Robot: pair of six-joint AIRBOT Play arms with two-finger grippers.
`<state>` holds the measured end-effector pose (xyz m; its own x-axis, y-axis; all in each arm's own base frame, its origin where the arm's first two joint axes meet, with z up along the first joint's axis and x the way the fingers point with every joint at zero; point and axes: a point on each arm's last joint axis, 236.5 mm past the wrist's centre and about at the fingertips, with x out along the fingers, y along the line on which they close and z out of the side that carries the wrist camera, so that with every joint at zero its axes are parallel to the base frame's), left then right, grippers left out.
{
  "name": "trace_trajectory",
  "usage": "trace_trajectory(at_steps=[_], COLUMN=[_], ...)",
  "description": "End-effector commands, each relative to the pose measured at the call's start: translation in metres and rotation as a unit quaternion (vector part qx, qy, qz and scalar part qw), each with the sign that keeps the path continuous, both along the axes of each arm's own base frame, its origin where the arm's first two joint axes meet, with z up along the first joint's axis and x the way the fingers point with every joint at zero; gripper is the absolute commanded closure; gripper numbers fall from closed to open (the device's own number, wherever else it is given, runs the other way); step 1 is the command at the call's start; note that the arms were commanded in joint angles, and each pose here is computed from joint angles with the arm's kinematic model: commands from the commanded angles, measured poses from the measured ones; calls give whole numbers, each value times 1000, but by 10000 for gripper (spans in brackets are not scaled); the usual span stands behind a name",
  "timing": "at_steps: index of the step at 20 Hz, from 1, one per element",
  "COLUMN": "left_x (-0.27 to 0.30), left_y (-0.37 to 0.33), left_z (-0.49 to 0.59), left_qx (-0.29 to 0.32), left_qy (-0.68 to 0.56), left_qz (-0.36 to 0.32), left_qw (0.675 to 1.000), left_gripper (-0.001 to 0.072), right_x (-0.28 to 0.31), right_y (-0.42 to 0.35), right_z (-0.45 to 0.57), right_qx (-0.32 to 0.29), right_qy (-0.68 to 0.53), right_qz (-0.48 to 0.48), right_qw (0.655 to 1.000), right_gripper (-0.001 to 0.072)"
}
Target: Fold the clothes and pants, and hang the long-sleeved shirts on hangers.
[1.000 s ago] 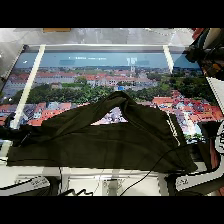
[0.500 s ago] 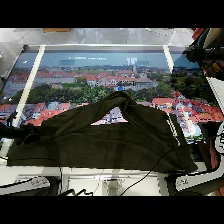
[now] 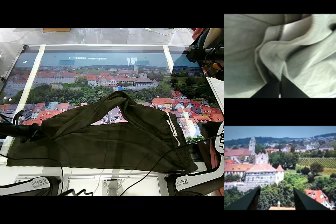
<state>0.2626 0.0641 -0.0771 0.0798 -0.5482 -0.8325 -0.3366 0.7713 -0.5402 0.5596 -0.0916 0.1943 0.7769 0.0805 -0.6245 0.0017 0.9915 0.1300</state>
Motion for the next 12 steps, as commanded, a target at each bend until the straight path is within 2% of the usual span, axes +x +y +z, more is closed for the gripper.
trace_trajectory(at_steps=[1, 4, 7, 8, 10, 12], left_x=[31, 104, 175, 190, 213, 225], left_y=[-12, -21, -10, -1, 19, 34], left_z=[20, 92, 218, 255, 314, 346], left_qx=[-35, -112, -173, -176, -137, -77], left_qy=[-50, -189, -394, -448, -526, -565], left_qz=[23, 78, 111, 123, 139, 139], left_qw=[998, 972, 896, 868, 828, 809], left_gripper=[690, 690, 691, 692, 692, 692], right_x=[0, 1, 0, -2, -6, -13], right_y=[-2, -2, -10, -17, -36, -53], right_z=[0, 1, -1, -3, -8, -12], right_qx=[-1, 5, -11, -25, -50, -82], right_qy=[0, -2, 3, 8, 20, 36], right_qz=[-3, -10, -16, -26, -57, -72], right_qw=[1000, 1000, 1000, 999, 997, 993], right_gripper=[258, 258, 261, 337, 506, 513])
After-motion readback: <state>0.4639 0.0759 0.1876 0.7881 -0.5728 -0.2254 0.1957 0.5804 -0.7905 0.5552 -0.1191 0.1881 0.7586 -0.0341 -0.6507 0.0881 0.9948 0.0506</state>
